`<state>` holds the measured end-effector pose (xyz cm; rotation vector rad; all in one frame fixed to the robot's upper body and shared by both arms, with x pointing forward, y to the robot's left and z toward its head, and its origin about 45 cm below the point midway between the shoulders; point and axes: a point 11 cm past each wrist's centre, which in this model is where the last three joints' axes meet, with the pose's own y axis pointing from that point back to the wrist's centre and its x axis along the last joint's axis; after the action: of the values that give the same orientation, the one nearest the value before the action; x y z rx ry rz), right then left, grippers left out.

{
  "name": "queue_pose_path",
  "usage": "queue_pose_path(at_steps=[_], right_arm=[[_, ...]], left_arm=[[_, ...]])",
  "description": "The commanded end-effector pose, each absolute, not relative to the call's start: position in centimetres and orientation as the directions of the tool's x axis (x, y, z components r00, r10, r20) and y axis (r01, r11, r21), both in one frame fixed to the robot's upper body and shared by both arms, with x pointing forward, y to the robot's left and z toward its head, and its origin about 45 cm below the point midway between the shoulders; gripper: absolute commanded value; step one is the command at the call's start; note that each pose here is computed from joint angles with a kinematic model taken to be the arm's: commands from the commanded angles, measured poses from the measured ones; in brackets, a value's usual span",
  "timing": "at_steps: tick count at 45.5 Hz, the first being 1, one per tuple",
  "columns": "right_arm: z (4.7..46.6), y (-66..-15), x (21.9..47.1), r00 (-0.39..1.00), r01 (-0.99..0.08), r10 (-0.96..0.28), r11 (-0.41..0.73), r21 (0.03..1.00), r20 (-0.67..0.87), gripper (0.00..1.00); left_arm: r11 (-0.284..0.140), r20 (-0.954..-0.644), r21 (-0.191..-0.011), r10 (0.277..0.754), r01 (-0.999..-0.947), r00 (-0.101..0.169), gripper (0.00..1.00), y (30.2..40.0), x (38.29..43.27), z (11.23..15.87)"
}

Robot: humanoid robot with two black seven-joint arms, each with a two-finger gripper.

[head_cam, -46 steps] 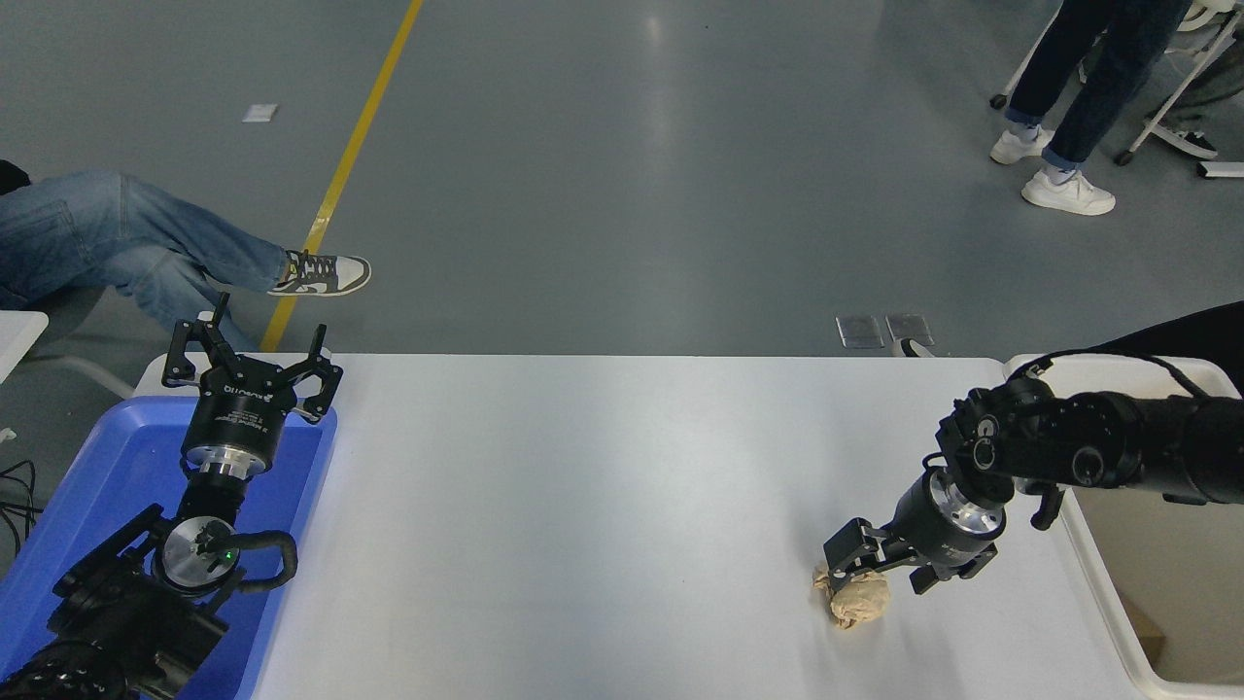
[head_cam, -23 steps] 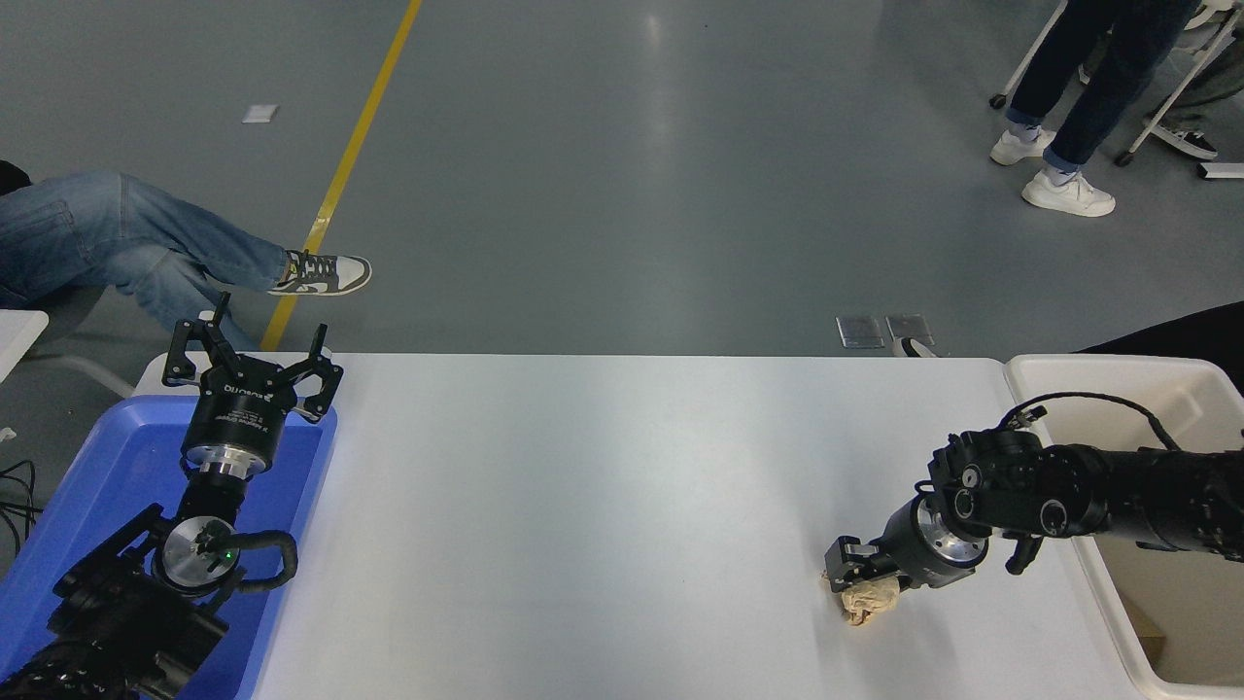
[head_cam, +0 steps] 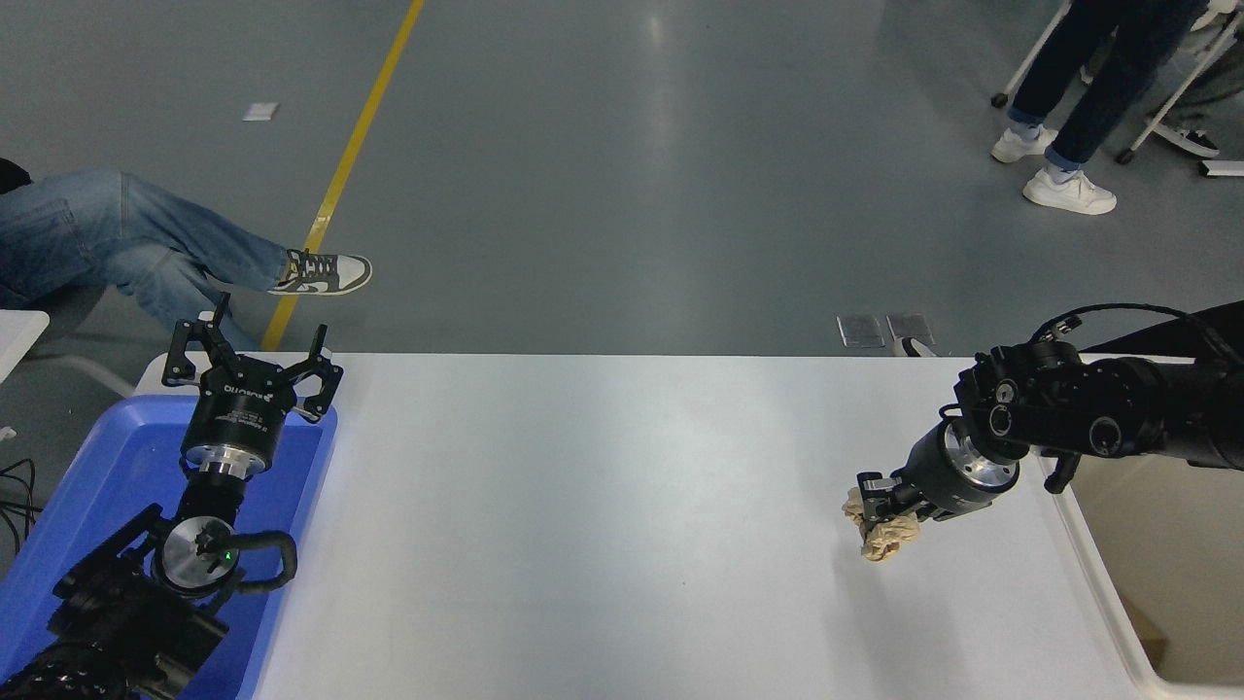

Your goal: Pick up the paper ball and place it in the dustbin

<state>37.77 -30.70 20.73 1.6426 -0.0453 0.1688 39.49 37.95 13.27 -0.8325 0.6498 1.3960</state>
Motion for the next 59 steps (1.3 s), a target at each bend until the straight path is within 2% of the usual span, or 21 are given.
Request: queue_pose_path(at_steps=[1, 5, 10, 18, 34, 44, 49, 54, 59], right_arm=[[32.7, -31.8, 38.3, 0.974, -0.205, 0.096, 0.003, 0.979, 0.203, 0.00], [37.1, -31.3, 38.1, 0.969, -0.227, 0.105, 0.039, 0.973, 0.222, 0.00], [40.2, -30.5, 38.0, 0.954, -0.279, 0.130, 0.051, 0.959, 0.271, 0.00], [41.9, -29.3, 37.4, 0.943, -0.302, 0.161, 0.048, 0.952, 0.291, 0.00], [41.5, -30.0, 37.4, 0.947, -0.295, 0.152, 0.063, 0.953, 0.283, 0.00], [40.1, -36.1, 37.6, 0.954, -0.296, 0.084, 0.130, 0.946, 0.287, 0.00], [39.5, -42.4, 37.6, 0.950, -0.311, 0.029, 0.219, 0.925, 0.312, 0.00], [38.3, -47.9, 36.9, 0.937, -0.319, -0.063, 0.248, 0.915, 0.344, 0.00], [35.0, -52.9, 36.2, 0.928, -0.310, -0.107, 0.308, 0.900, 0.356, 0.00]], left_arm=[[-0.013, -0.813, -0.120, 0.576, -0.9927, 0.091, 1.00, 37.88, 39.50, 13.30], [-0.012, -0.812, -0.120, 0.577, -0.9927, 0.091, 1.00, 37.87, 39.54, 13.31], [-0.012, -0.812, -0.120, 0.577, -0.9927, 0.091, 1.00, 37.87, 39.53, 13.31], [-0.012, -0.812, -0.120, 0.577, -0.9927, 0.091, 1.00, 37.87, 39.53, 13.31], [-0.011, -0.812, -0.121, 0.576, -0.9926, 0.092, 1.00, 37.84, 39.55, 13.34], [-0.011, -0.812, -0.121, 0.576, -0.9926, 0.092, 1.00, 37.84, 39.55, 13.34], [-0.012, -0.812, -0.120, 0.577, -0.9927, 0.091, 1.00, 37.87, 39.54, 13.31], [-0.013, -0.812, -0.121, 0.577, -0.9926, 0.091, 1.00, 37.89, 39.53, 13.32], [-0.014, -0.812, -0.119, 0.577, -0.9928, 0.090, 1.00, 37.90, 39.48, 13.26]])
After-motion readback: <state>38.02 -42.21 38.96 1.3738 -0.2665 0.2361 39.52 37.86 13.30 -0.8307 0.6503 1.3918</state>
